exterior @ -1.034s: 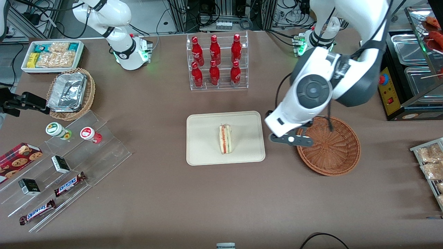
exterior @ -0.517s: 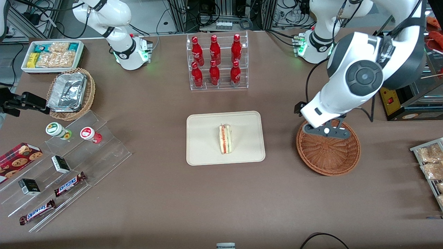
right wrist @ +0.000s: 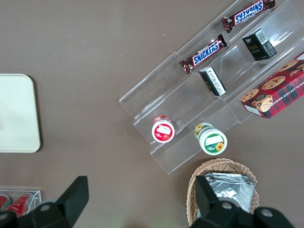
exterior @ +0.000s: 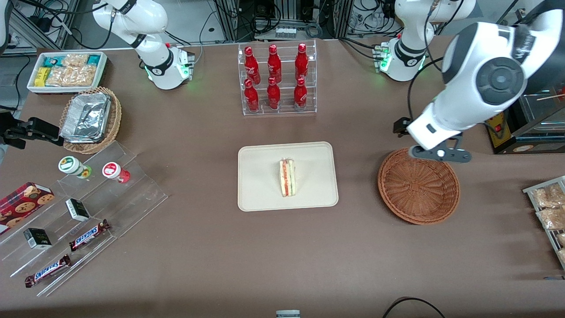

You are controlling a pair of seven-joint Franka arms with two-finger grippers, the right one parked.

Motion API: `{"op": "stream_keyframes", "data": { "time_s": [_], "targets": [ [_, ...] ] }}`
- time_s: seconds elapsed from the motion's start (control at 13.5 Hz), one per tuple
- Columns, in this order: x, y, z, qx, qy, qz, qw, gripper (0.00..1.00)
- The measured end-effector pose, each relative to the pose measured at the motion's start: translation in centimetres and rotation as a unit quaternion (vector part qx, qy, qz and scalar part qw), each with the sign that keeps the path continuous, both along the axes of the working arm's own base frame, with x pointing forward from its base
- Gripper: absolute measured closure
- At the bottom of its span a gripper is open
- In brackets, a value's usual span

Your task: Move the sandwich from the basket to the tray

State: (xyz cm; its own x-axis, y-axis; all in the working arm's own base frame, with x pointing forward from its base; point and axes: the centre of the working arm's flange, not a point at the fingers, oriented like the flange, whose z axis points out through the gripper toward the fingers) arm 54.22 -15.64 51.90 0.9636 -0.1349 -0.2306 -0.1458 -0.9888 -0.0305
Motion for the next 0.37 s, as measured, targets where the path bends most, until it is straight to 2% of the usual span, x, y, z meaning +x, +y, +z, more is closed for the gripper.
{"op": "stream_keyframes", "data": {
  "time_s": [0.22,0.37],
  "targets": [
    [-1.6,3.2,2.6,0.009,0.018,0.021,0.9996,0.0],
    [-3.0,5.6,5.0,0.007,0.024,0.008,0.9997,0.0]
  ]
}}
